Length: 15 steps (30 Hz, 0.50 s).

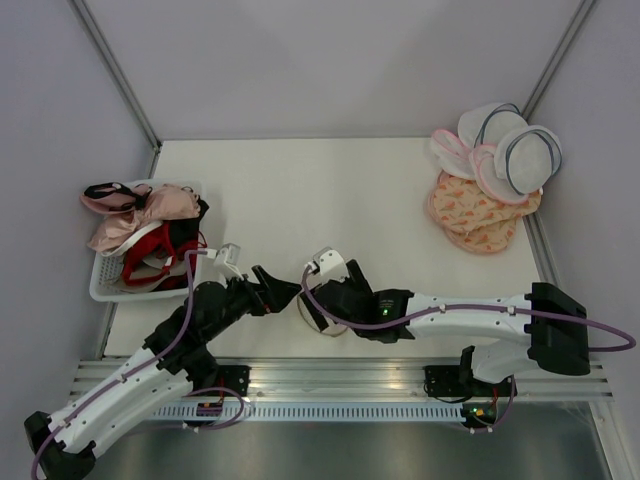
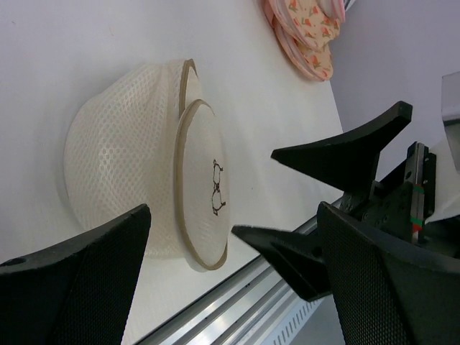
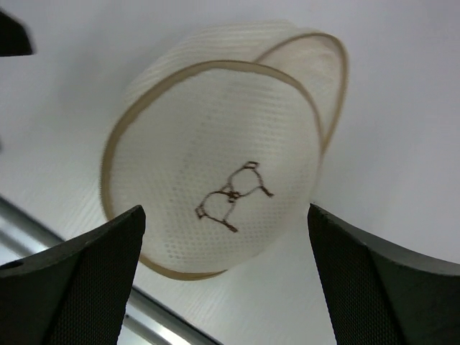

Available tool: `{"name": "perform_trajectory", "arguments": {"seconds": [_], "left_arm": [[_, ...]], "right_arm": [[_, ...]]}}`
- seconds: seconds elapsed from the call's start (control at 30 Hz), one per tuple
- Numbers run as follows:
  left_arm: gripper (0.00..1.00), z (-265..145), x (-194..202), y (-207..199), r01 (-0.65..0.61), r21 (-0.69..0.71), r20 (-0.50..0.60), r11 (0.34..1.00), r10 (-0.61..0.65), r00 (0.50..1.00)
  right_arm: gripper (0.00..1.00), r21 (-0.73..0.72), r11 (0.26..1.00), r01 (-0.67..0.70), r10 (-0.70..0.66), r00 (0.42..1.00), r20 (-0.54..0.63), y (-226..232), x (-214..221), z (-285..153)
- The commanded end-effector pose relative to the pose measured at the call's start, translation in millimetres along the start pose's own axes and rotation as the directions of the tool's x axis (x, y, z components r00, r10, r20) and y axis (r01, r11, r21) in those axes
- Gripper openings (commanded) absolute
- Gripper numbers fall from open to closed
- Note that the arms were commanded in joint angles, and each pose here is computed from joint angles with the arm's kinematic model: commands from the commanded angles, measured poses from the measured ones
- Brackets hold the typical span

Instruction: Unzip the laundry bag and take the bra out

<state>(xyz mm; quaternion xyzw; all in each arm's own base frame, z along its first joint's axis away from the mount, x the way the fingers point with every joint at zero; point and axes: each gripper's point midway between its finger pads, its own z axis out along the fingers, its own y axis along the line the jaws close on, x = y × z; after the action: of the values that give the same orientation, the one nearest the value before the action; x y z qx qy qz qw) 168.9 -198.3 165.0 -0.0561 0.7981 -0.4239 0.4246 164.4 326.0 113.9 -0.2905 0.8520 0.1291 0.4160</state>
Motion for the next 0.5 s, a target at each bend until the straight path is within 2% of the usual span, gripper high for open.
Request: {"name": "perform_trajectory", "arguments": {"seconds": [0.0, 0.03, 0.1, 0.13, 0.23, 0.27, 0.37, 0.47], "left_arm": [[1.0, -4, -6, -5, 0.014, 0.007, 0.017, 1.0, -0.014, 1.0], [1.0, -3, -5, -3, 0.015, 0.0, 0.016, 1.0, -0.015, 1.0], [1.0, -3, -4, -3, 0.015, -0.002, 0.014, 1.0, -0.015, 1.0], [1.0, -3, -5, -3, 0.017, -0.003, 0.015, 1.0, -0.017, 1.0], [1.0, -5, -8, -2, 0.017, -0.01, 0.027, 1.0, -0.017, 1.0], [1.0, -7, -10, -3, 0.017, -0.013, 0.035, 1.0, -0.017, 0.999], [1.0, -16, -22, -1, 0.028, -0.035, 0.085, 0.999, -0.025, 0.996], [1.0, -26, -34, 1, 0.042, -0.041, 0.149, 0.998, -0.035, 0.988]], "right_arm": [[0.98, 0.291, 0.947, -0.138, 0.104, 0.986, 0.132, -49, -31, -19], [0.98, 0.339, 0.934, -0.114, 0.085, 0.991, 0.1, -56, -27, -21], [0.98, 0.305, 0.947, -0.102, 0.082, 0.994, 0.079, -49, -22, -18], [0.98, 0.212, 0.974, -0.079, 0.073, 0.997, 0.034, -32, -15, -14], [0.98, 0.011, 0.992, -0.124, 0.123, 0.989, 0.078, 3, -23, -14], [0.98, -0.06, 0.99, -0.125, 0.129, 0.99, 0.06, 15, -20, -16], [0.98, -0.113, 0.983, -0.142, 0.149, 0.987, 0.059, 30, -20, -16], [0.98, -0.099, 0.985, -0.145, 0.149, 0.988, 0.036, 37, -13, -7]]}}
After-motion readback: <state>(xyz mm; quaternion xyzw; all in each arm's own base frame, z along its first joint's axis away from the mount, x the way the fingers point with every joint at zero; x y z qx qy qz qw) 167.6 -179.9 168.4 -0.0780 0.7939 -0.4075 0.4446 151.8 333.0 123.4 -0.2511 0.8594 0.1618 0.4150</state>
